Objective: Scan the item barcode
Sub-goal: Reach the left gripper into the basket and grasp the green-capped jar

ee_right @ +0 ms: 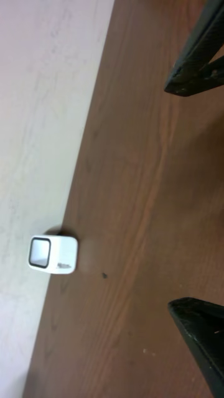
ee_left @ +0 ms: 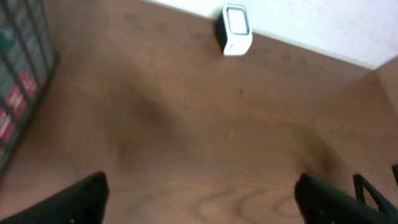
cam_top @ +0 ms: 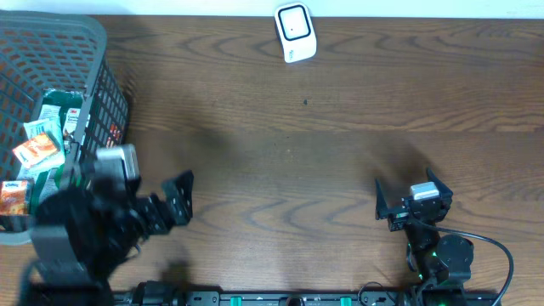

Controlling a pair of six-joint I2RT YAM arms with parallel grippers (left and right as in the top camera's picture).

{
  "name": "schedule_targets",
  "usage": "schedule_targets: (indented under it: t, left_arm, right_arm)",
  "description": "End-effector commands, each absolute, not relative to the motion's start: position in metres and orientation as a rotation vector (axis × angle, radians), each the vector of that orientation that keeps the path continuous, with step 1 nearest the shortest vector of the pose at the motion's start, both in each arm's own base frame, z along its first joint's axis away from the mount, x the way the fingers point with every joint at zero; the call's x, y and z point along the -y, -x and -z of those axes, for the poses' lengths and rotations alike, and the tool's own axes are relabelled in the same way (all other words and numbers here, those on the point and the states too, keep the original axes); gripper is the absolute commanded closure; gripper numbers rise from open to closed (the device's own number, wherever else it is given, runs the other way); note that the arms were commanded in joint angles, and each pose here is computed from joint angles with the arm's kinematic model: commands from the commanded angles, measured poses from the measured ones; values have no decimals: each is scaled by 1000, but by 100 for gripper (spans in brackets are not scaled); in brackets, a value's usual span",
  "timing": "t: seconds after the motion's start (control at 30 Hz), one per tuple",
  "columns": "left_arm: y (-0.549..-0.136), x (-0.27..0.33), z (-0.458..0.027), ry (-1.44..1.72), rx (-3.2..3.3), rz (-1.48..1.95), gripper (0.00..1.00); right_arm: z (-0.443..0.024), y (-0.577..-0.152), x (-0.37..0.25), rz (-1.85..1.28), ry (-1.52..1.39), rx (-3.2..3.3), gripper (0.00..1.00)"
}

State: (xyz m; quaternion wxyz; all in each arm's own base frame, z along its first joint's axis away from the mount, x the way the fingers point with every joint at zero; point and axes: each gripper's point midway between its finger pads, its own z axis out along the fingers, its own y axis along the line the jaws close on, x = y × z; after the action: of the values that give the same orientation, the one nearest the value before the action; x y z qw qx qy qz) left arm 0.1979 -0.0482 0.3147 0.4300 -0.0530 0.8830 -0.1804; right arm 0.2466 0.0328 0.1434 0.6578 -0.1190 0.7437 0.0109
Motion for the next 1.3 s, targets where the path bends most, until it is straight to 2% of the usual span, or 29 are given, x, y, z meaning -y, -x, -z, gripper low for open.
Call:
schedule_targets:
  t: [0.0,0.13,0.27,0.43,0.63,0.7,0.9,1.03,1.27]
  left_arm:
    - [-217,50,-352,38,-2307,413,1]
    - [-243,45,-372,21,-2413,355,2]
    - [-286,29,-374,72,-2449,232,1]
    - [-332,-27,-368,265,-2393,-72,1]
    - [-324,-96,-373,571,-2316,-144,2]
    - [-306,-138,-369,763,-2284,-193,2]
    - [-282,-209,-345,1157,-2182,-191,2]
    - [-279,-226,-306,1303,-2233,-178,2]
    - [-279,-221,-241,1411,-2454,-114,2]
  right_arm:
    - [-143,-247,-32,-34,251,-1688,1]
    - [-143,-247,-32,-34,251,-1688,1]
    - [-143,-247,-32,-34,251,-1688,1]
    - [-143,-247,-32,-34,251,-1688,1]
    - [-143,-247,-32,-34,251,-1688,1]
    - [-143,-247,-32,-34,251,-1688,1]
    - [-143,-247,-32,-34,251,-1688,1]
    - [-143,-247,-32,-34,251,-1688,1]
    - [-143,-247,-32,-34,251,-1688,1]
